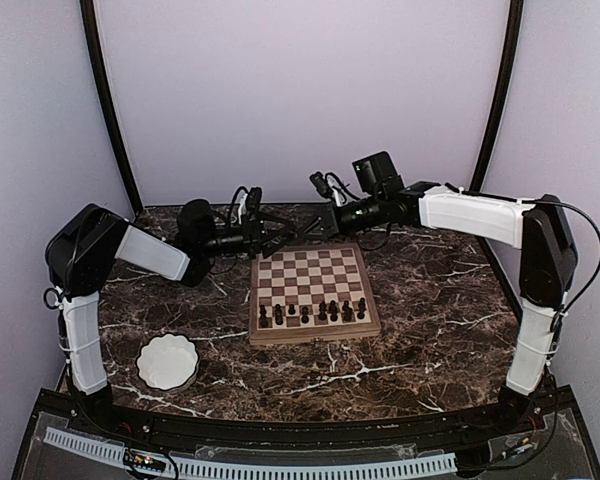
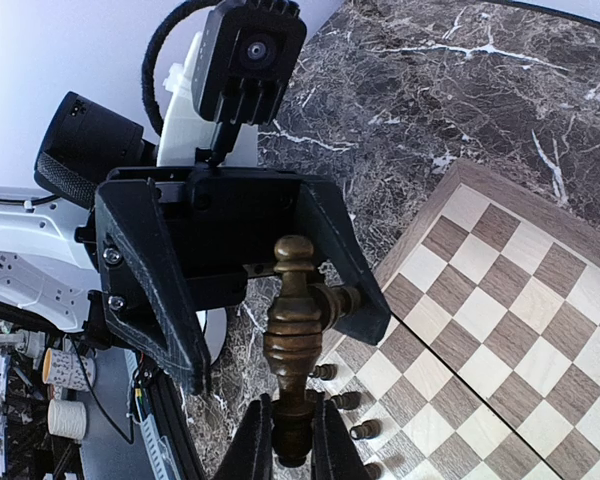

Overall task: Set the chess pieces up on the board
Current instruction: Pass from the right arm to the left

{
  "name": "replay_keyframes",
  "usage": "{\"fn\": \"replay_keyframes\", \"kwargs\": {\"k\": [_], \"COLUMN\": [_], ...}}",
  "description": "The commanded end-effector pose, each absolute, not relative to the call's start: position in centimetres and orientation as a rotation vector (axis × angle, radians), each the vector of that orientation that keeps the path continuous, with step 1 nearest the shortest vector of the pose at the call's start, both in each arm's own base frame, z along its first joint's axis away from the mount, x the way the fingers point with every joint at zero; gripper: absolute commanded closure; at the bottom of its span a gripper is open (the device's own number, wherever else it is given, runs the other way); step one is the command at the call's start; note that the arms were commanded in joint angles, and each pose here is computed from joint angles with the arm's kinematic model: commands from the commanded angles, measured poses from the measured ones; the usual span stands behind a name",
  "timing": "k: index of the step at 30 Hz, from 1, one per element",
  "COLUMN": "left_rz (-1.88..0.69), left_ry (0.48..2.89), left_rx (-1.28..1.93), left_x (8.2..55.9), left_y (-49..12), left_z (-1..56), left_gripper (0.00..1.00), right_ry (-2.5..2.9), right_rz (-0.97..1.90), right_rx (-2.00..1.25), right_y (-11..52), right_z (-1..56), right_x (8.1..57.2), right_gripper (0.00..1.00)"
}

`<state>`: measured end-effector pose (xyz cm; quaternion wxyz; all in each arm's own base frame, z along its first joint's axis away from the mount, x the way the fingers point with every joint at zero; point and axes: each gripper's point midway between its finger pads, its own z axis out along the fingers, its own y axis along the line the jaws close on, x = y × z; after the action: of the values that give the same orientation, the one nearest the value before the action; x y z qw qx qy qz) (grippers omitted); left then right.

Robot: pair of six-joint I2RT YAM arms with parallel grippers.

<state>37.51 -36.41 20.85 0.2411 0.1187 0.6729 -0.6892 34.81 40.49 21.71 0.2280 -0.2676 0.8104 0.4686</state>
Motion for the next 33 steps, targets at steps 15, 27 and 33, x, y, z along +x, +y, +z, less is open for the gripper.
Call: {"fn": "replay_keyframes", "kwargs": {"k": [15,27,33], "left_rz": [-1.949,-1.955,-1.929], "left_ry": [1.729,1.763,1.836], "left_rx": [0.371,0.349,0.293], "left_x": [36.4,36.5,37.1], "left_y": [-36.3,-36.4,-36.5], "left_z": [23.6,23.1,22.0], "left_gripper": [0.61,0.71,0.69], "right_ry": [2.199,2.200,2.193], "right_rz": [1.263,1.262,1.256], "right_rx": [-0.681,-0.678,-0.681], "right_y": [39.1,38.9,38.7], "right_z": [22.3,22.2,22.4], "right_x": [35.7,35.4,35.3], "right_gripper": [0.97,0.97,0.97]}}
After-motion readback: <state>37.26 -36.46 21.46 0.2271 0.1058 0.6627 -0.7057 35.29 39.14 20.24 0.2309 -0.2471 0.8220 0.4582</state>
